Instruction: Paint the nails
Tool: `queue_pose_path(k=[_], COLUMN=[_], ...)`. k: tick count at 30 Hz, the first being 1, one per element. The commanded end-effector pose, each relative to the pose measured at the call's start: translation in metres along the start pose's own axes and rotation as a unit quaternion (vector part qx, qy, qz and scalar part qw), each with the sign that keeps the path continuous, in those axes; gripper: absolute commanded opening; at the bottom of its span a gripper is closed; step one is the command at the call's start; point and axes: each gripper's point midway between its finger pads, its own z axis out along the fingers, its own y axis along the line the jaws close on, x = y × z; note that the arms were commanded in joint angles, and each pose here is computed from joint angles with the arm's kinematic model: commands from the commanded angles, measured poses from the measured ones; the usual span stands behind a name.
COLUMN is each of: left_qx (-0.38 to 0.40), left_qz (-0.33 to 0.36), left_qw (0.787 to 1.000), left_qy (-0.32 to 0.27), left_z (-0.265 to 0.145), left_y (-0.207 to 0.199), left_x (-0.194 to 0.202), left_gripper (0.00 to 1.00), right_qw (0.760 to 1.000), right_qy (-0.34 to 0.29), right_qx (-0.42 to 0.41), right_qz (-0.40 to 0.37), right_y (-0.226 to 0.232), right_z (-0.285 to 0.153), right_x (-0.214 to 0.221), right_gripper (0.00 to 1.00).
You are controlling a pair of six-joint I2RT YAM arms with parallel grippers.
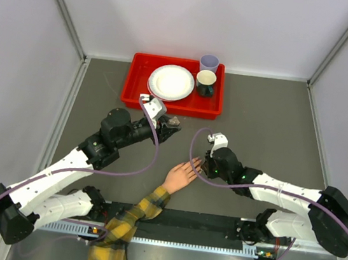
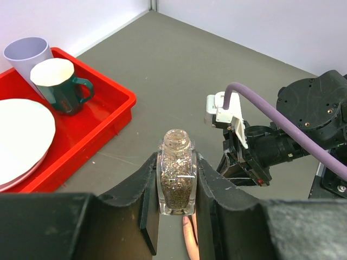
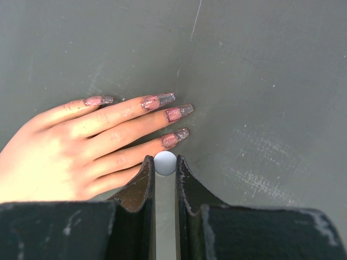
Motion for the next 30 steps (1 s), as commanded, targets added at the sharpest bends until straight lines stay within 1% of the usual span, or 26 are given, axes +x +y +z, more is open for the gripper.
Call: queue_pose_path(k=[1,30], left_qx=[0.004,0.004], left_qz=[0.006,0.004], left_qw=[0.999,0.999], left_qy=[-0.044,-0.042], left_z=[-0.0004,-0.0001], left_y=[-0.0006,0.0015], left_x=[-0.023,-0.0205], left_gripper=[0.0,0.0], right_qw=[0.999,0.999], right_qy=[-0.039,-0.041], right_qx=[-0.004,-0.01], right_qz=[0.01,0.011], right_y=[0.006,0.0077], right_z=[-0.0008,0.0011], right_x=[-0.0302,-0.0364], right_gripper=[0.0,0.0])
